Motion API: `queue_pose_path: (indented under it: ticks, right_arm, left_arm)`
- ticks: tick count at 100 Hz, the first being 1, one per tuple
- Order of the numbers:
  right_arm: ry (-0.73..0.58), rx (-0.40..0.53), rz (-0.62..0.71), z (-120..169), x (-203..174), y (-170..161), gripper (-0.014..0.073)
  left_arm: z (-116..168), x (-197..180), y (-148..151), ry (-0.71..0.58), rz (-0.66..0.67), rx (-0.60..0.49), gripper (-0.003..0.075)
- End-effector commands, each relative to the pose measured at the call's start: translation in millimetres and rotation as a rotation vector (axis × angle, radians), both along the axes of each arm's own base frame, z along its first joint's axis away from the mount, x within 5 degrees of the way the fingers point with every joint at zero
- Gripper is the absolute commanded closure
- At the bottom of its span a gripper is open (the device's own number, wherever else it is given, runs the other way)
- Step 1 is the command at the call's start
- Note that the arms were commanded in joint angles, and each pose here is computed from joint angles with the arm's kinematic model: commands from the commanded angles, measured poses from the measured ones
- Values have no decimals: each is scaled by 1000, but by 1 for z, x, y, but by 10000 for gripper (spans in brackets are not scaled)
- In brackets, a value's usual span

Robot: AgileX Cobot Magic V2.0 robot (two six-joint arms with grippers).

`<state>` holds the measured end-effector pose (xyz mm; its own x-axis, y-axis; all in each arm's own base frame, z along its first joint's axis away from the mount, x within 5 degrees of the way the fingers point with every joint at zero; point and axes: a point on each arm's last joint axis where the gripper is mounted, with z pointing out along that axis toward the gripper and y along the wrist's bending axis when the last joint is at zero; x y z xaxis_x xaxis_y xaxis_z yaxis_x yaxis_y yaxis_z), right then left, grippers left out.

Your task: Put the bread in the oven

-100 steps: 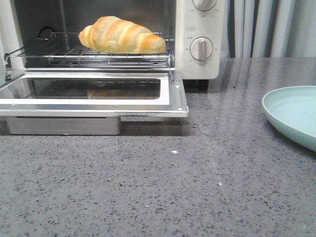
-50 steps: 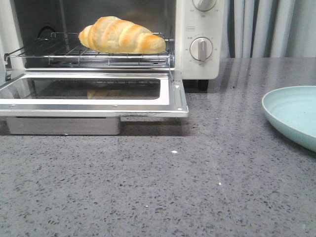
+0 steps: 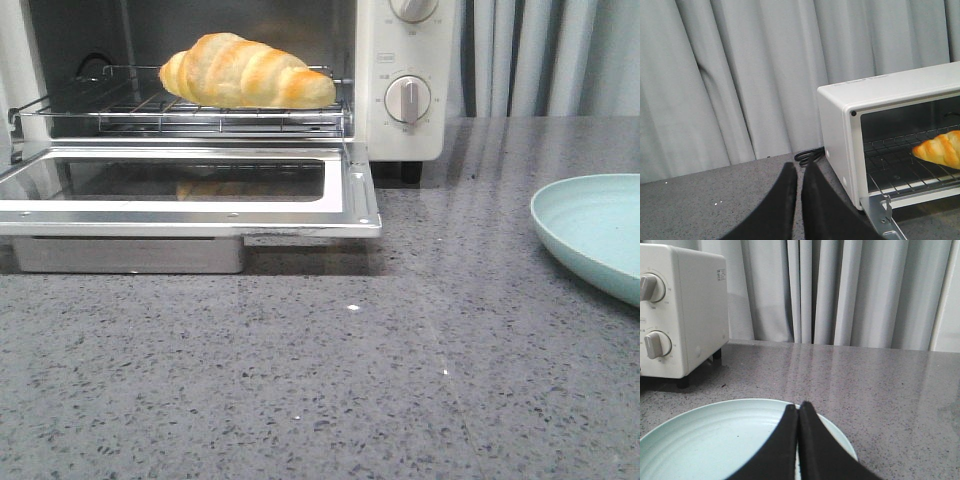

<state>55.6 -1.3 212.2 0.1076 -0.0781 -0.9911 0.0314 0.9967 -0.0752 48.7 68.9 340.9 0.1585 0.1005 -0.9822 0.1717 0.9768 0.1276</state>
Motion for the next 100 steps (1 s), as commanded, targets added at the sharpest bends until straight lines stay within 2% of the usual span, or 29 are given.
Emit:
queue_pose_path:
  ticks: [1,100]
  right_arm:
    - [-123,-10,-3,16,-5,0,639]
    - [-96,10,-1,4,-3,0,639]
  left_arm:
    - [8,-1,-5,-34,-53,-8,740]
    - [8,-1,-5,-34,-53,-8,740]
